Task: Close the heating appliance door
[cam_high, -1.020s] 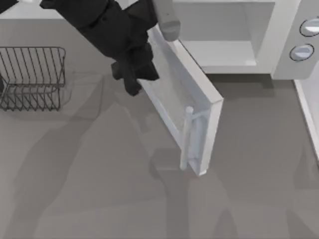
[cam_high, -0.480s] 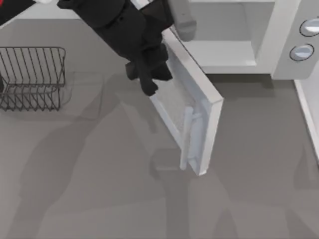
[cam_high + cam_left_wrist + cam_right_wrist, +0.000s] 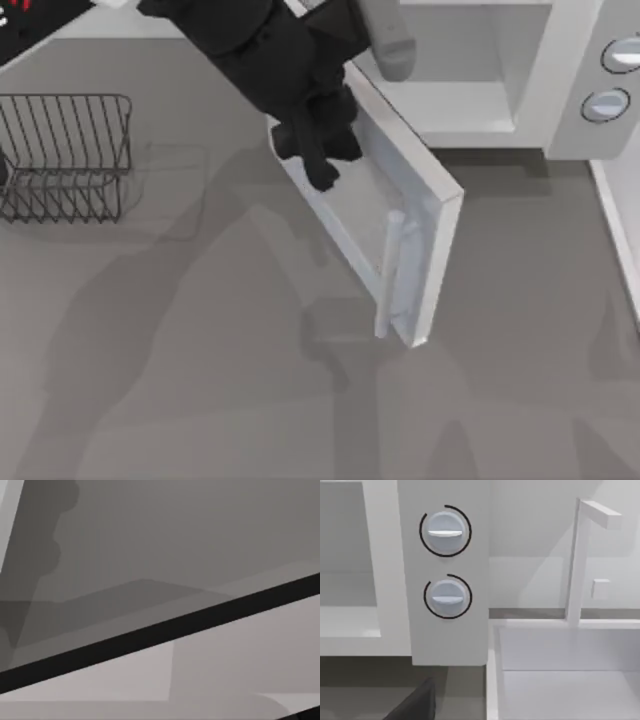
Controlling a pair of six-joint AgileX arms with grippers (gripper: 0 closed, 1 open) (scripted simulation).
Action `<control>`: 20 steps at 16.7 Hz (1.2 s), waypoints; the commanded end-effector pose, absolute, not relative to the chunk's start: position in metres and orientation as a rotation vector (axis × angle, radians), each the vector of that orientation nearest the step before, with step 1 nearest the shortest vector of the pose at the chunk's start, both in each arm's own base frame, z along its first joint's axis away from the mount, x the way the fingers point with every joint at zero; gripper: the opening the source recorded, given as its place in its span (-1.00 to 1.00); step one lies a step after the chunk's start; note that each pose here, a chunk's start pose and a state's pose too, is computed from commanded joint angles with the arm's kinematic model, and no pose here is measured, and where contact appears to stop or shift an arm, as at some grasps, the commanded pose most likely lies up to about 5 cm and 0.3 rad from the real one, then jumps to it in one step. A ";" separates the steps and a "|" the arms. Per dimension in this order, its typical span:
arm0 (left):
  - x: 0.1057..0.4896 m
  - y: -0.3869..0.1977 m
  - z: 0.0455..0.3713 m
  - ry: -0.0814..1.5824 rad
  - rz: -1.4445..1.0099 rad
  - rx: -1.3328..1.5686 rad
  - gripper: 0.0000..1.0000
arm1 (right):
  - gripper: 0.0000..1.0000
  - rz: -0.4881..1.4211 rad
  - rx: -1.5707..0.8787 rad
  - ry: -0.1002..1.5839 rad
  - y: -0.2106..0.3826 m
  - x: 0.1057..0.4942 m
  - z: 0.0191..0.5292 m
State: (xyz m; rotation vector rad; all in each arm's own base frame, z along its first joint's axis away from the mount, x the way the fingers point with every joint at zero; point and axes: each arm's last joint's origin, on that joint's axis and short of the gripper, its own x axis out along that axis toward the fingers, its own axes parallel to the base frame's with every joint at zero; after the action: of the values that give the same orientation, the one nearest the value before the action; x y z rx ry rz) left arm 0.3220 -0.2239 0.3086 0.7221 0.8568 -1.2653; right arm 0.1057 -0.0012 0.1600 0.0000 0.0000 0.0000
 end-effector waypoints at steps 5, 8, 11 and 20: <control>0.321 -0.234 0.308 0.857 -1.266 0.722 -1.00 | 1.00 0.000 0.000 0.000 -0.001 0.106 0.160; 0.322 -0.236 0.309 0.858 -1.264 0.720 -1.00 | 1.00 0.000 0.000 0.000 -0.001 0.106 0.160; 0.322 -0.242 0.309 0.858 -1.264 0.720 -1.00 | 1.00 0.000 0.000 0.000 -0.001 0.106 0.160; 0.321 -0.250 0.310 0.857 -1.262 0.717 -1.00 | 1.00 0.000 0.000 0.000 -0.001 0.106 0.160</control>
State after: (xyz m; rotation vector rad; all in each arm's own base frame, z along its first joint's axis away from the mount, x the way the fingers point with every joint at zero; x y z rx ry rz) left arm 0.3209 -0.2504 0.3103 0.7174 0.8567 -1.2617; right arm 0.1057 -0.0012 0.1600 0.0000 0.0000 0.0000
